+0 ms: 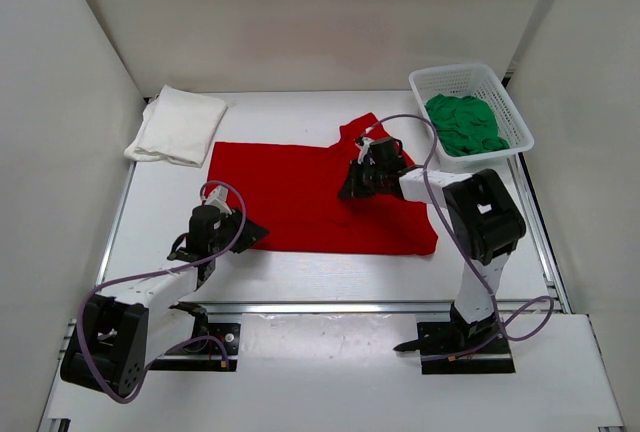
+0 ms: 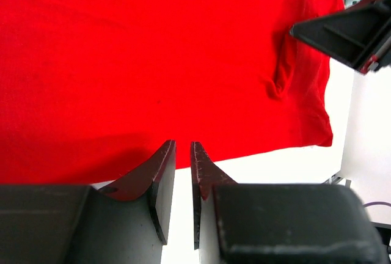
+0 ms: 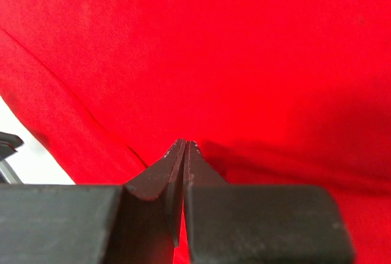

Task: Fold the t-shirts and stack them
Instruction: Fold the flattened tshirt in 1/3 of the way

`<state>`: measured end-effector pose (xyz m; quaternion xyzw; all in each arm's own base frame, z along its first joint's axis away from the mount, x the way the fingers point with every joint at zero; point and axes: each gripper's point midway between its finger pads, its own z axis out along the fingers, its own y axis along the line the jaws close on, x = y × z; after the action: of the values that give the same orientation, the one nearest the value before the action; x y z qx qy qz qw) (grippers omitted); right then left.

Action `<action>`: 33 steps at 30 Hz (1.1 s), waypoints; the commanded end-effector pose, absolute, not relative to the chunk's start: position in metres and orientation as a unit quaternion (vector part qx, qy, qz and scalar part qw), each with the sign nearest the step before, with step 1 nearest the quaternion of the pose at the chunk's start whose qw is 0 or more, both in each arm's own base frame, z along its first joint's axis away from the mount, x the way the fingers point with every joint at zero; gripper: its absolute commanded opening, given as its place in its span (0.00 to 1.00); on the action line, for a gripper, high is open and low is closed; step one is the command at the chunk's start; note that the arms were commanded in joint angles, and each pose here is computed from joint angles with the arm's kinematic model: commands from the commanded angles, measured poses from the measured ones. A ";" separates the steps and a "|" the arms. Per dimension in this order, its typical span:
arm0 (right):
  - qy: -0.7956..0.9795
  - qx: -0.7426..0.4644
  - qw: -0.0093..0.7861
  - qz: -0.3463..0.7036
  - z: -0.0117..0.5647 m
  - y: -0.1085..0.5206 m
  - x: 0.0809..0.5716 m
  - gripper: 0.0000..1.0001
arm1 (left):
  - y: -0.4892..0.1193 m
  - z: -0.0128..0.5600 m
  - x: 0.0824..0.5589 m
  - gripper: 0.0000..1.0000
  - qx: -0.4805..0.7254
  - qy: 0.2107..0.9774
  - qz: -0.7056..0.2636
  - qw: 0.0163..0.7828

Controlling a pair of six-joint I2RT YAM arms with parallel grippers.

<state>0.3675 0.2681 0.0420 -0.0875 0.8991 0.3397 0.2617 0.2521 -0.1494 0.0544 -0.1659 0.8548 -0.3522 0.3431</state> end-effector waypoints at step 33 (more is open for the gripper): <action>0.878 -0.077 0.274 0.386 0.047 0.265 0.358 0.00 | -0.189 0.049 0.244 0.28 -0.106 0.870 -0.360 0.320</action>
<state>0.3424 0.2550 0.0263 -0.0644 0.8959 0.3685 0.2398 0.2348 -0.1866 0.0376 -0.1122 0.8782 -0.3536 0.3018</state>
